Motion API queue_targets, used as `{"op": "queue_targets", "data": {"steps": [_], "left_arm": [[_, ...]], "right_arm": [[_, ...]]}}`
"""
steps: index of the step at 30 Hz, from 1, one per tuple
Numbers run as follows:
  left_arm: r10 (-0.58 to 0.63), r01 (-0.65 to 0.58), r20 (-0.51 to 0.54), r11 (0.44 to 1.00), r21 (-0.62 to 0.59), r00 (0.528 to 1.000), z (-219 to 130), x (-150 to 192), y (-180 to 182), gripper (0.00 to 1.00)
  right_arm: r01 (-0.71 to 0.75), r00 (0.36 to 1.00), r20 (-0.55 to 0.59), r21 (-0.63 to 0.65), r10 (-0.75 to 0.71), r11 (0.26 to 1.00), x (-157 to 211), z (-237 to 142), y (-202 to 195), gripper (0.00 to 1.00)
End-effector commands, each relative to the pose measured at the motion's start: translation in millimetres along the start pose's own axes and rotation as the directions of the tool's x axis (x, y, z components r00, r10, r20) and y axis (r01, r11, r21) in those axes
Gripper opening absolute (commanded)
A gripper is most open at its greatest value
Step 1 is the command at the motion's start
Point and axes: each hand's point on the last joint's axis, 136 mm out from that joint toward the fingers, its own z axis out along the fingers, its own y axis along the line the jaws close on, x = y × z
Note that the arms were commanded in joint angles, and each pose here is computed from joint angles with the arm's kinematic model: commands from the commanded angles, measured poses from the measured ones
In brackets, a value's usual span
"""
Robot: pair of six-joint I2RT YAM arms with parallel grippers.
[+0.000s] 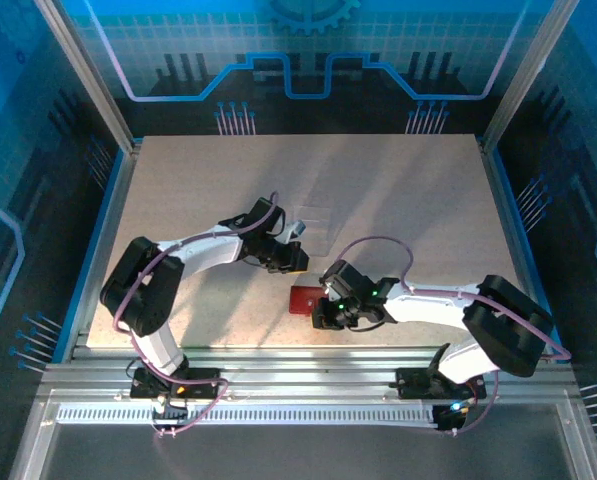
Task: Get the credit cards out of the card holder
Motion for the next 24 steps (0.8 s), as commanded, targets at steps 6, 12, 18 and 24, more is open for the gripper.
{"op": "queue_targets", "data": {"steps": [6,12,18,24], "left_arm": [[0.028,-0.030,-0.090,0.999,-0.014,0.996,15.6,6.5,-0.2,0.06],[0.011,-0.017,-0.128,0.999,-0.052,0.992,23.0,15.1,12.9,0.04],[-0.024,0.014,-0.127,0.997,-0.075,0.992,23.6,25.6,23.7,0.03],[-0.071,0.061,-0.123,0.995,-0.084,0.990,23.4,43.1,34.7,0.03]], "right_arm": [[-0.085,0.996,0.011,0.047,0.085,0.995,-2.3,3.4,-30.9,0.06],[-0.096,0.995,0.020,0.043,0.096,0.994,-16.7,3.3,-37.6,0.06],[-0.094,0.995,0.036,0.051,0.092,0.994,-31.6,0.5,-43.8,0.06],[-0.087,0.996,0.041,0.041,0.085,0.995,-46.5,-1.7,-47.7,0.06]]}}
